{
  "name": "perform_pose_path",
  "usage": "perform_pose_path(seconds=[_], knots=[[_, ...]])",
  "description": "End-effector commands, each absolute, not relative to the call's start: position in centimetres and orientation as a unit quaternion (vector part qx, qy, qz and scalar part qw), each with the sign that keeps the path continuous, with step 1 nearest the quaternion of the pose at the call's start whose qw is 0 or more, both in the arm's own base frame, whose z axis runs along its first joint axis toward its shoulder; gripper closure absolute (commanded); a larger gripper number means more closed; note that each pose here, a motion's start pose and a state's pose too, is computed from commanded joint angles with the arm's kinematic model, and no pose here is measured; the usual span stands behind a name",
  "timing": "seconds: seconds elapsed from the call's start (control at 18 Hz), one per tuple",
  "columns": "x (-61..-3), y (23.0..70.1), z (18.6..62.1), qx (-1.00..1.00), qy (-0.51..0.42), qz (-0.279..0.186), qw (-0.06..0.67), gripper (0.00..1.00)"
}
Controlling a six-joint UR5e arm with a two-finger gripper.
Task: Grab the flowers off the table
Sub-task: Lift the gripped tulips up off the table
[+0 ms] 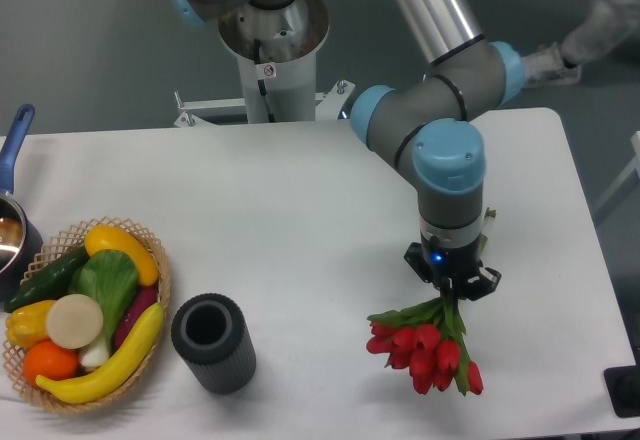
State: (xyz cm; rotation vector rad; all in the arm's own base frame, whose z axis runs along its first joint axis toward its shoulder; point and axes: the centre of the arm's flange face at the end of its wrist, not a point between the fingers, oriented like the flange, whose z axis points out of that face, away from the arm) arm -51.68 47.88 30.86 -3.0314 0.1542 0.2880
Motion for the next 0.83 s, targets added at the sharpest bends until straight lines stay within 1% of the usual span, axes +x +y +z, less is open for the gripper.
perform_pose_path(seconds=[0.22,0.39,0.83], knots=[[-52.7,48.4,31.7,-0.994,0.062,0.081,0.036,0.96],[-53.5,47.7,32.3,-0.994,0.074,0.071,0.03,0.97],[-53.8,47.4,32.7,-0.995,0.072,0.068,0.029,0.97]])
